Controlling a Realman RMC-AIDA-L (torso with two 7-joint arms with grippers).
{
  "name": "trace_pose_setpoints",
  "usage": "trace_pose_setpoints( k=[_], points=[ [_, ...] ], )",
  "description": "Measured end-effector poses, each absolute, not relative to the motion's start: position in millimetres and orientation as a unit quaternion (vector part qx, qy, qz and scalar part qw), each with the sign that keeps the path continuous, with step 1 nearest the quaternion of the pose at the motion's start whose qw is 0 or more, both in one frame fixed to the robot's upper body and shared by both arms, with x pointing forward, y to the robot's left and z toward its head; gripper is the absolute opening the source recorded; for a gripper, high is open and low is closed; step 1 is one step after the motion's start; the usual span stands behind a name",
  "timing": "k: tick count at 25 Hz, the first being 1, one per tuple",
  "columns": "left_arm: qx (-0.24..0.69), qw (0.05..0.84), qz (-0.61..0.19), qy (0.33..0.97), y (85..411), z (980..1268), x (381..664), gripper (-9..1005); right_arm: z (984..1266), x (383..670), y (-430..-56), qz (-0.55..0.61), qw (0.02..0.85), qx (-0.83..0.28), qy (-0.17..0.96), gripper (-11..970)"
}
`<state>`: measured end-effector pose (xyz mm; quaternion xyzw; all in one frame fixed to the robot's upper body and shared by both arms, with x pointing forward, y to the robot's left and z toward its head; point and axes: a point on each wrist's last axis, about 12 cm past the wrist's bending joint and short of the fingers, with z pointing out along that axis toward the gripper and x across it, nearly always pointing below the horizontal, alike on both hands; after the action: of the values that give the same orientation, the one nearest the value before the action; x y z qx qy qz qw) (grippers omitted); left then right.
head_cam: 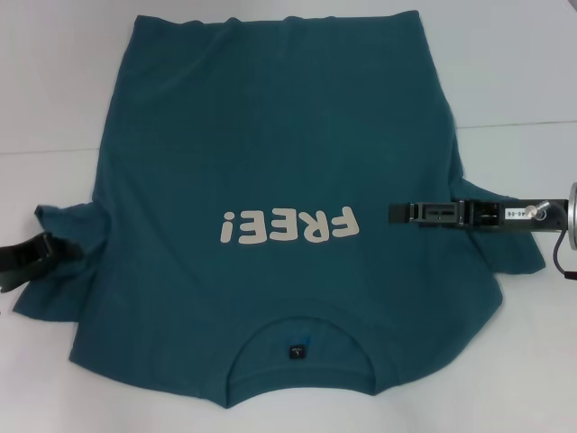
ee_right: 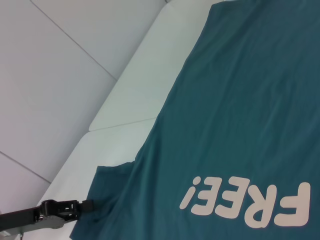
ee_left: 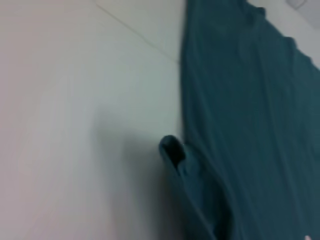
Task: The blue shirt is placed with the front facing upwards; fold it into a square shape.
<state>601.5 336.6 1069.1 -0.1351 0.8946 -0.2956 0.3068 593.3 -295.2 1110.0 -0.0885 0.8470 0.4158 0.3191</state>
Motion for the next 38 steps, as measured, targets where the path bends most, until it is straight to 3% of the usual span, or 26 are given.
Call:
trace_pose_setpoints(
  k=[2,5,16,24,38],
  points=[
    [-0.135,0.308,-0.301,0.892,337.1,1071.3,601.9,308,1110.0,593.3,-295.4,0.416,0.32,-0.088,0.847,941],
    [-0.136,0.307,-0.306,0.891,337.6,1072.5,601.3,88,1110.0,593.3,-295.6,0.416,0.32,-0.088,0.847,941],
    [-0.161,0.327,-0.362,0.858,360.2,1087.0,593.5,-1,1109.1,592.3,-296.9,0.416,0.321,-0.085,0.847,942],
    [-0.158,0.33,-0.361,0.858,361.6,1088.5,594.1,0,1108.6,591.8,-297.4,0.416,0.32,-0.085,0.847,942],
    [-0.111,0.325,-0.332,0.879,365.9,1134.7,628.0,0,1108.5,591.3,-297.2,0.417,0.319,-0.086,0.847,942]
  ],
)
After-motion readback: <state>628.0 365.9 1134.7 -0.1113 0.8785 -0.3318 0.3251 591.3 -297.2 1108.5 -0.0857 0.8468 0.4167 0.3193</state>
